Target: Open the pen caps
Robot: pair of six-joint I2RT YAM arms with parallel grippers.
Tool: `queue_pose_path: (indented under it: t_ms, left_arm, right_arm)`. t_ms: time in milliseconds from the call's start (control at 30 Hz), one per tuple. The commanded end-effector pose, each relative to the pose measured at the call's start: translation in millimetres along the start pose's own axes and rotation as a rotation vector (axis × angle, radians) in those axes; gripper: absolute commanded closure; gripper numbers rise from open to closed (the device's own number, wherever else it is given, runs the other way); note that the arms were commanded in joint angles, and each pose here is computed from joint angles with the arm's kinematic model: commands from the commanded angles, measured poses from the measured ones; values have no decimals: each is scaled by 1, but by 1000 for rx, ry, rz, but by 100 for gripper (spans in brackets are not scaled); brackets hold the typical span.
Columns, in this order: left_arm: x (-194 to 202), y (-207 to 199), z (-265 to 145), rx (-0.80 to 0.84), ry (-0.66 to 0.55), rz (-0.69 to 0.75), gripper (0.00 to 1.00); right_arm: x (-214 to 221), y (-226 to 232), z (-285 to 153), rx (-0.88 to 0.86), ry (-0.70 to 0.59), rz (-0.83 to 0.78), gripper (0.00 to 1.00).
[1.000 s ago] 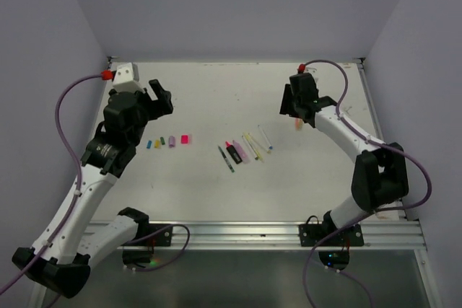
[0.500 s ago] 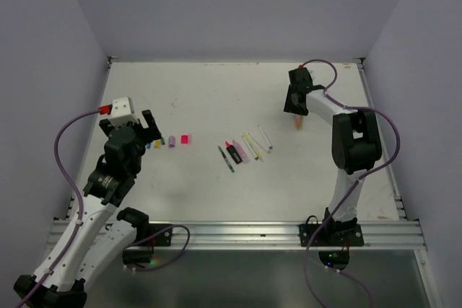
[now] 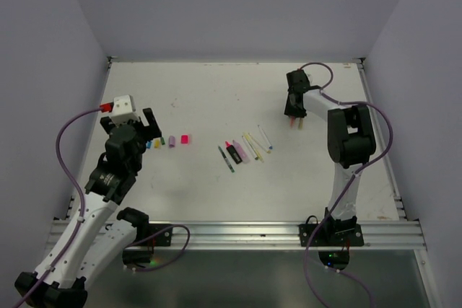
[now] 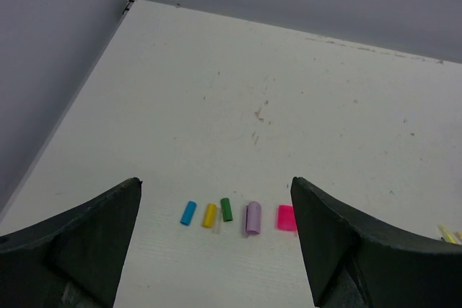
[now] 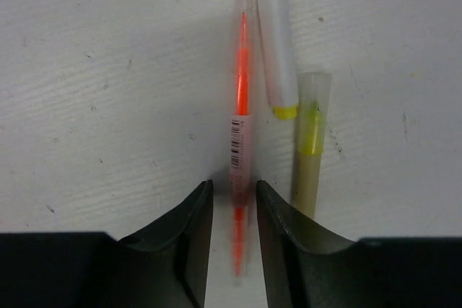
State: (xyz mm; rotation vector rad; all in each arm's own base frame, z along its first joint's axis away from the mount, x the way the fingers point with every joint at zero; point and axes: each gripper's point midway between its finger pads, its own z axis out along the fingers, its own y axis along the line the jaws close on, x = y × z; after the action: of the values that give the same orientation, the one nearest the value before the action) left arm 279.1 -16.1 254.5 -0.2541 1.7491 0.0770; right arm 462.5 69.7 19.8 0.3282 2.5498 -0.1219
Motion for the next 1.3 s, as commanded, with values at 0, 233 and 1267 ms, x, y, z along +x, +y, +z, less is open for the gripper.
queue_pose_path:
  t_ms: [0,233,1267]
  left_arm:
    - [-9,-1,4,9,-41,-9,13]
    - [-6,-16,7,88,-20,-25,13]
    - [18,-185,-8,741,352,-392,29]
  right_arm:
    - [6,2,6,-16,43,-18,68]
    - [-1,26,-8,-145,10,-34,100]
    - [115,233,-328,-1132,-462,-406,100]
